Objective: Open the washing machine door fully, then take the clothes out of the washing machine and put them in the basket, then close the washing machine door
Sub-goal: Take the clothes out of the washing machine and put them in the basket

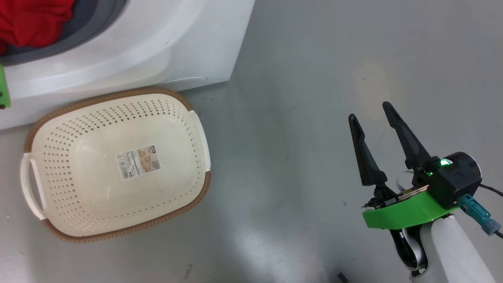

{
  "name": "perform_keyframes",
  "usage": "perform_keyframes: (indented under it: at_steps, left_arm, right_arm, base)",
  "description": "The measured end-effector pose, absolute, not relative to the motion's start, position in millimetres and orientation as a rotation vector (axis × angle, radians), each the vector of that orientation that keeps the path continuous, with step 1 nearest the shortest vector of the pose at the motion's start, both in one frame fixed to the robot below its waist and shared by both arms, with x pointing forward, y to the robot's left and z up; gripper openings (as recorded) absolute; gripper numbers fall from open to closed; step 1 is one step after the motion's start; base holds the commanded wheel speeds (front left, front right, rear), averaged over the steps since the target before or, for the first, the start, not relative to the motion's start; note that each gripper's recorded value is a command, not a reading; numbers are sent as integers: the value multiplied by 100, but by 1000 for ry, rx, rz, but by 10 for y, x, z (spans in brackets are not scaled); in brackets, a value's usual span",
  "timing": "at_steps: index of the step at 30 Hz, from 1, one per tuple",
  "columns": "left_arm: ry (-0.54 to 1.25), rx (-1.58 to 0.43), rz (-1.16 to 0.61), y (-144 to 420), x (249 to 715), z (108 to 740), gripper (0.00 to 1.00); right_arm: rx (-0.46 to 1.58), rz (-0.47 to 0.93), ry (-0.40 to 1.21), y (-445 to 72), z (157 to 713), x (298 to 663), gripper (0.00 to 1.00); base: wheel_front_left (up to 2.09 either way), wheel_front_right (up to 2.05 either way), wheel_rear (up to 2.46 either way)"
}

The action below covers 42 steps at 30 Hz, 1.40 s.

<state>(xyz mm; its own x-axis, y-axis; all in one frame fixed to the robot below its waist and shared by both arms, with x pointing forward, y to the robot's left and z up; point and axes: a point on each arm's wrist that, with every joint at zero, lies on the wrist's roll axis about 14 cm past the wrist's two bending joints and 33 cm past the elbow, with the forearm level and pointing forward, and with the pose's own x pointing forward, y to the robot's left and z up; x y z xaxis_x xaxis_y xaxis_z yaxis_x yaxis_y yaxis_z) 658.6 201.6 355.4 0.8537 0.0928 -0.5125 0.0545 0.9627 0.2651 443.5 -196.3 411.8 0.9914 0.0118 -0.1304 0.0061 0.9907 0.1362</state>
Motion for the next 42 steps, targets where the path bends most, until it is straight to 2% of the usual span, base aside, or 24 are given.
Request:
perform_keyframes:
  at_steps: [6, 7, 8, 9, 20, 42]
  left_arm:
    - [590, 277, 15, 2000, 6601, 3459, 100]
    - [593, 276, 14, 1995, 6609, 3454, 96]
    - [595, 276, 14, 1994, 6614, 3449, 45]
    - [597, 276, 11, 1989, 6616, 3443, 0]
    - [517, 272, -5, 1986, 6659, 3540, 0]
    - [168, 227, 4, 2078, 6766, 4233, 0]
  right_arm:
    - [133, -5, 142, -1991, 4088, 4417, 100]
    - [133, -6, 143, -1993, 4083, 4416, 100]
    - [136, -7, 144, -1995, 4079, 4417, 100]
    - [141, -9, 143, -1998, 4077, 4420, 100]
    - [150, 0, 129, -1972, 4104, 4484, 100]
    - [180, 50, 129, -1773, 4067, 4572, 100]
  base:
    - [0, 0, 0]
    - [0, 0, 0]
    - [0, 0, 0]
    - [0, 0, 0]
    - [0, 0, 0]
    - [0, 0, 0]
